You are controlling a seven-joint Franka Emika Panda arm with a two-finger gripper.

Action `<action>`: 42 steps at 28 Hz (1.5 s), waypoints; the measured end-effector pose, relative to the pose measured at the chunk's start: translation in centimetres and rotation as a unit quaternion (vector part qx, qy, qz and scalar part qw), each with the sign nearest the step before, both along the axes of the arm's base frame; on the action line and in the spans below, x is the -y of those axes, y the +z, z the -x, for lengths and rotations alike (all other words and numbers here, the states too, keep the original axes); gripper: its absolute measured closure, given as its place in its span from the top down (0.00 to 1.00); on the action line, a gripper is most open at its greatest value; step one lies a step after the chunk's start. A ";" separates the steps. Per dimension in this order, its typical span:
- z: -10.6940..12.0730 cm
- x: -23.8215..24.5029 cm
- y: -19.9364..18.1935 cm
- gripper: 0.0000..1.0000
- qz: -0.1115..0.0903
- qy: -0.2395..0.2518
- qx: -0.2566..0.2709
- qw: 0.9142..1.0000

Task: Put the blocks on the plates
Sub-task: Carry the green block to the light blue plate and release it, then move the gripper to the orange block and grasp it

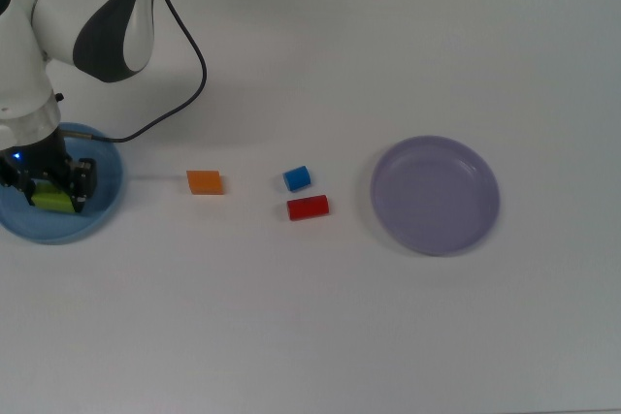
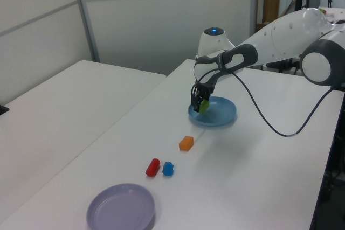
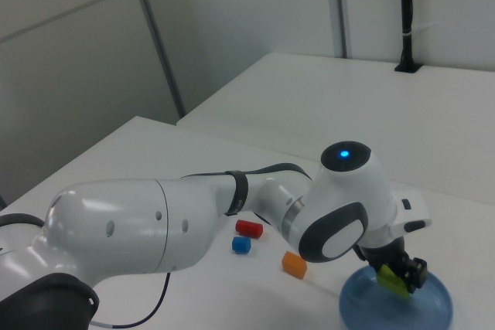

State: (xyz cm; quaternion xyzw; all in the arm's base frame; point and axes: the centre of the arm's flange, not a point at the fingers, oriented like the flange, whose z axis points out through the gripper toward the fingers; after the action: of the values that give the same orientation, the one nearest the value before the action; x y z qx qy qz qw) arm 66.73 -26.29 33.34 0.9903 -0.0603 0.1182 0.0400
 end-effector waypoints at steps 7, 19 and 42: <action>-0.1 -0.2 0.0 0.69 0.012 0.010 -0.003 1.000; -1.0 -2.2 1.1 1.00 0.012 0.026 0.007 1.000; 1.5 -18.9 -0.9 1.00 -0.039 0.046 -0.128 0.990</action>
State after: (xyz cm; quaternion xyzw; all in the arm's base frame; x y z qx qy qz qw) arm 65.23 -7.42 32.48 0.9998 -0.0140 -0.0104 0.0034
